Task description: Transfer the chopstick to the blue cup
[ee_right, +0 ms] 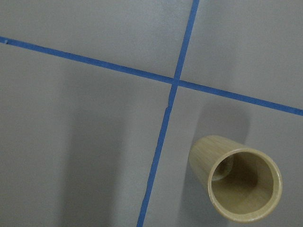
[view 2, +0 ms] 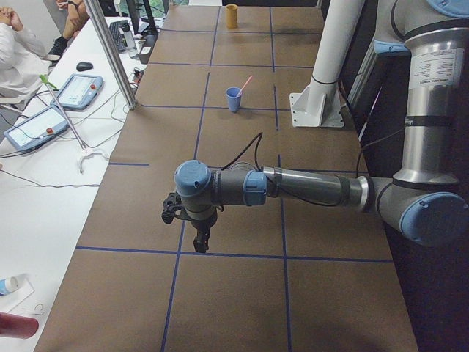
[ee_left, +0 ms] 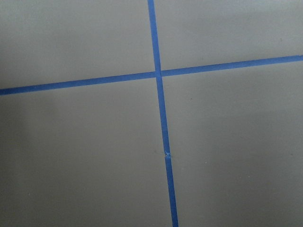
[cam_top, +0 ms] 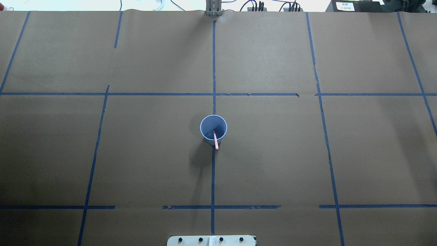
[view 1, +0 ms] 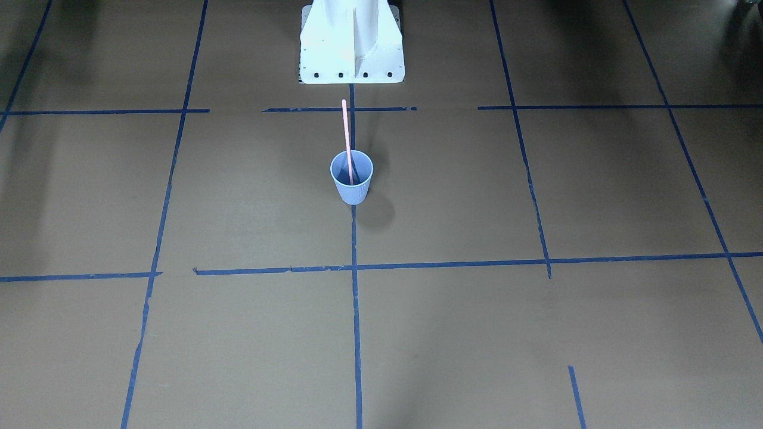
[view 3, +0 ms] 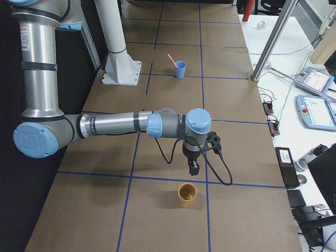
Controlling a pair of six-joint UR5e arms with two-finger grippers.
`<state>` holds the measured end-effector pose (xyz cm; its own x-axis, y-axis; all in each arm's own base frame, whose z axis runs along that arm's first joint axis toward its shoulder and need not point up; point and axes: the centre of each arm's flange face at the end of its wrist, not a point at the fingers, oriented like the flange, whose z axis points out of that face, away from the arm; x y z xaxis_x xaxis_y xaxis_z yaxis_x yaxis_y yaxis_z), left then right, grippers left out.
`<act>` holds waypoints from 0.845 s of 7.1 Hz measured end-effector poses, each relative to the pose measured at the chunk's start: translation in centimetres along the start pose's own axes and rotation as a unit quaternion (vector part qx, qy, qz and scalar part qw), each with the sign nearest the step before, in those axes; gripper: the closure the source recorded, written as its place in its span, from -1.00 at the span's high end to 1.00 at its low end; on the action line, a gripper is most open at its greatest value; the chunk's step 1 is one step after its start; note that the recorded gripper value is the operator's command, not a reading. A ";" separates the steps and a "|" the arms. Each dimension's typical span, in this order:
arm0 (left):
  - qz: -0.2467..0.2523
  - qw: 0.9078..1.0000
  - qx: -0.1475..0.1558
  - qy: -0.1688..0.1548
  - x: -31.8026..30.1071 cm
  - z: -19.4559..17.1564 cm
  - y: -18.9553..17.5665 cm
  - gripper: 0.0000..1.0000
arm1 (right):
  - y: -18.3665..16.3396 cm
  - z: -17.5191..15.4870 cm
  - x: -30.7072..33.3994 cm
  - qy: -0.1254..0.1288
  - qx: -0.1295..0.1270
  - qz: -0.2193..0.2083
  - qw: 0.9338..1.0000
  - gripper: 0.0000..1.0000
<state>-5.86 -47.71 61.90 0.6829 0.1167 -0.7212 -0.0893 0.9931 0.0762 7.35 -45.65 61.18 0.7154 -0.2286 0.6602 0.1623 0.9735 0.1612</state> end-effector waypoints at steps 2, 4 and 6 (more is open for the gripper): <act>0.005 1.000 -0.003 0.014 -0.5 0.8 0.6 1.00 | 1.0 0.2 0.5 0.003 -0.003 0.002 1.000 0.99; 0.010 1.000 -0.005 0.010 -1.6 1.8 0.4 1.00 | 1.4 0.6 0.6 -0.006 -0.006 0.008 1.000 0.99; 0.013 1.000 -0.002 0.006 -1.5 1.5 -0.2 1.00 | 1.5 0.9 0.4 -0.033 -0.002 0.016 0.999 0.99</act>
<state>-5.78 -48.07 64.03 0.6719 0.1418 -0.7270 -0.1098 0.9897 0.0916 7.26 -44.31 62.36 0.6746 -0.1965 0.7116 0.1427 0.9805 0.1355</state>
